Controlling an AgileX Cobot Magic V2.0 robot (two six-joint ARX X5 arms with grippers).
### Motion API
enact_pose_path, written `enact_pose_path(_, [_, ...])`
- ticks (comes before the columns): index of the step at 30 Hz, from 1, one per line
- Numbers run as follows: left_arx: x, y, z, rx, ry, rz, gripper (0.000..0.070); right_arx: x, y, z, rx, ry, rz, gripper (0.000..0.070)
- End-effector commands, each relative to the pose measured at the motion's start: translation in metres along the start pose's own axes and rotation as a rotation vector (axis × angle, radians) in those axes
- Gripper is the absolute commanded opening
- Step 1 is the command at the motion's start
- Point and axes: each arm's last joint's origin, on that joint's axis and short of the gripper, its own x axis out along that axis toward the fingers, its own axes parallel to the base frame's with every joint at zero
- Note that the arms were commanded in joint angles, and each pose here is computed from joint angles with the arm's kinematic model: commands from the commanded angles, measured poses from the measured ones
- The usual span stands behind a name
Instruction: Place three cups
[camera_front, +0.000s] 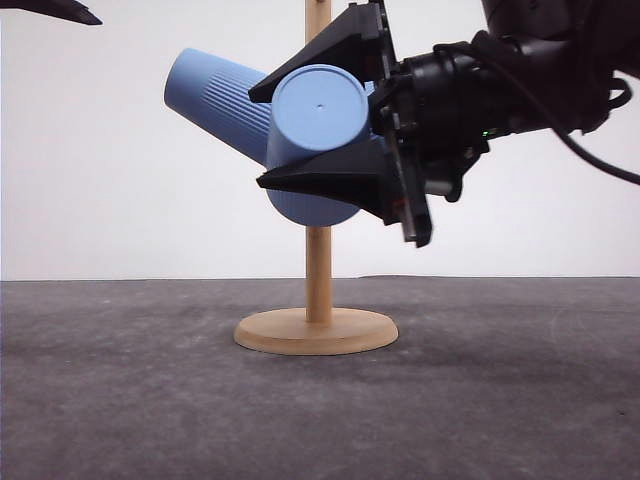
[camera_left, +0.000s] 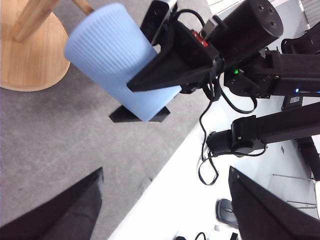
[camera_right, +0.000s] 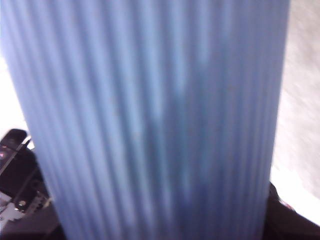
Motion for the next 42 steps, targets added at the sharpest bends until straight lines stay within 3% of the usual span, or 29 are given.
enact_pose_path(1, [-0.002,-0.003,0.004,0.025,-0.011,-0.009,0.0474,0.002,0.004,0.002,-0.013,0.001,0.017,0.0360])
enact_pose_path(15, [-0.002,-0.003,0.004,0.023,-0.010,-0.009,0.0473,-0.006,0.007,0.013,-0.021,-0.060,0.045,0.0439])
enact_pose_path(20, [-0.002,-0.003,0.004,0.023,-0.010,-0.009,0.0473,-0.006,0.008,0.013,-0.024,-0.057,0.048,0.0542])
enact_pose_path(42, [-0.002,-0.003,0.004,0.022,-0.009,-0.009,0.0473,-0.004,-0.001,-0.002,-0.047,0.053,0.010,0.0550])
